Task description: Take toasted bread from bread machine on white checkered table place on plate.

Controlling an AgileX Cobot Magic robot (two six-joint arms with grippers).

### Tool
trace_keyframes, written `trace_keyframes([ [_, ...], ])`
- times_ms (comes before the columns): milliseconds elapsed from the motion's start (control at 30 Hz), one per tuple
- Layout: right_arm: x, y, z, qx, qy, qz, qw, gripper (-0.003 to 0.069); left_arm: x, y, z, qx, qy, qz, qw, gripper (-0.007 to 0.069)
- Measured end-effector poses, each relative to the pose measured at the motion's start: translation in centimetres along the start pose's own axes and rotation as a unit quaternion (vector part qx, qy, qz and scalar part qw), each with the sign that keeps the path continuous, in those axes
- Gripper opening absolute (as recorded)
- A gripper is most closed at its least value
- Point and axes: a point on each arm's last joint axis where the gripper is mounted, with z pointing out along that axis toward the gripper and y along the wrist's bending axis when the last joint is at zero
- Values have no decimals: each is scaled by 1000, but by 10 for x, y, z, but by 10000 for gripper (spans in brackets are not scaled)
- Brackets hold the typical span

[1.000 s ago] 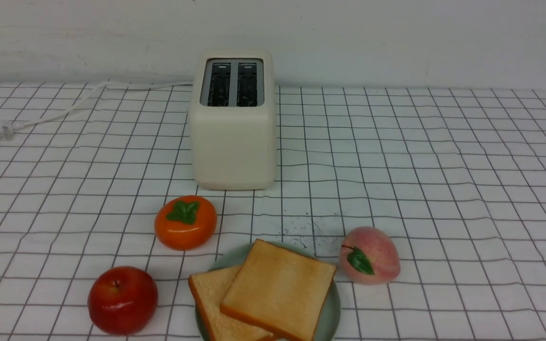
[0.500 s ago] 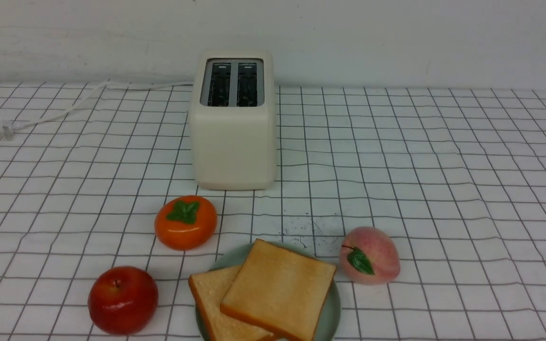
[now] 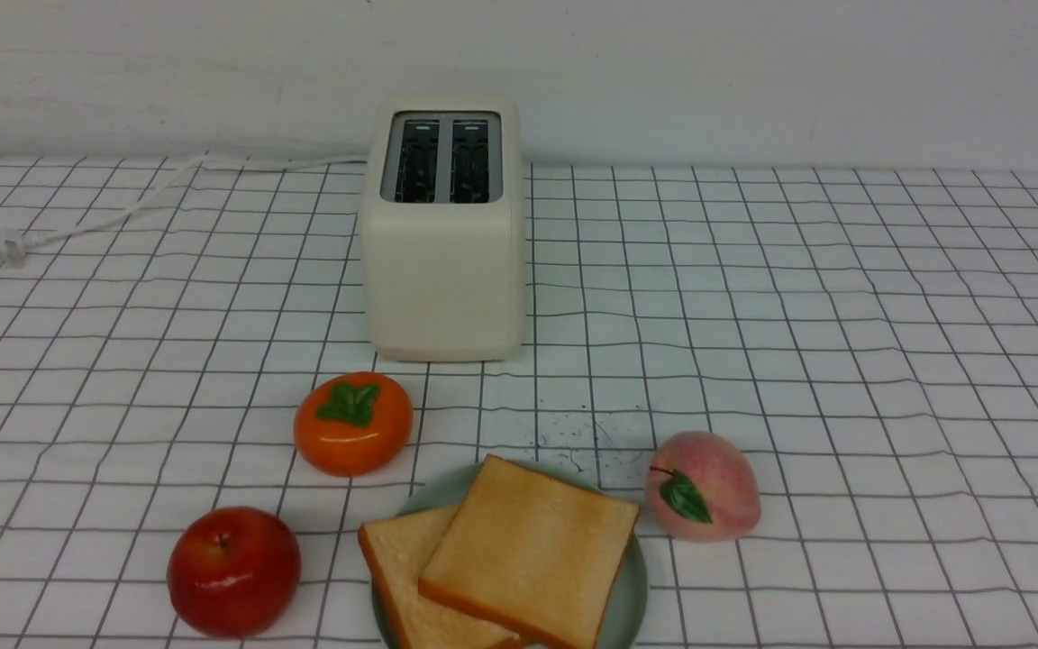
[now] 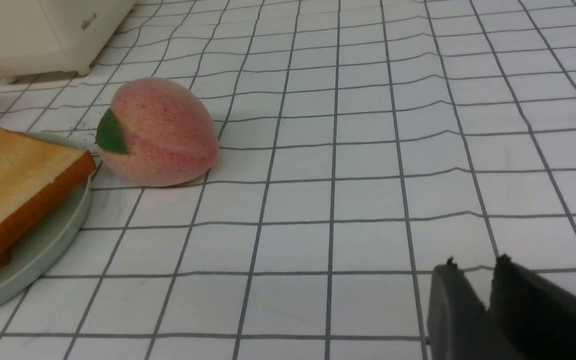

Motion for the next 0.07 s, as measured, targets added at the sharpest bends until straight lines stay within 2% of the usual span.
trace_keyframes([
  [67, 0, 0, 0, 0, 0, 0, 1000, 126, 0, 0, 0, 0, 0, 0, 1000, -13],
])
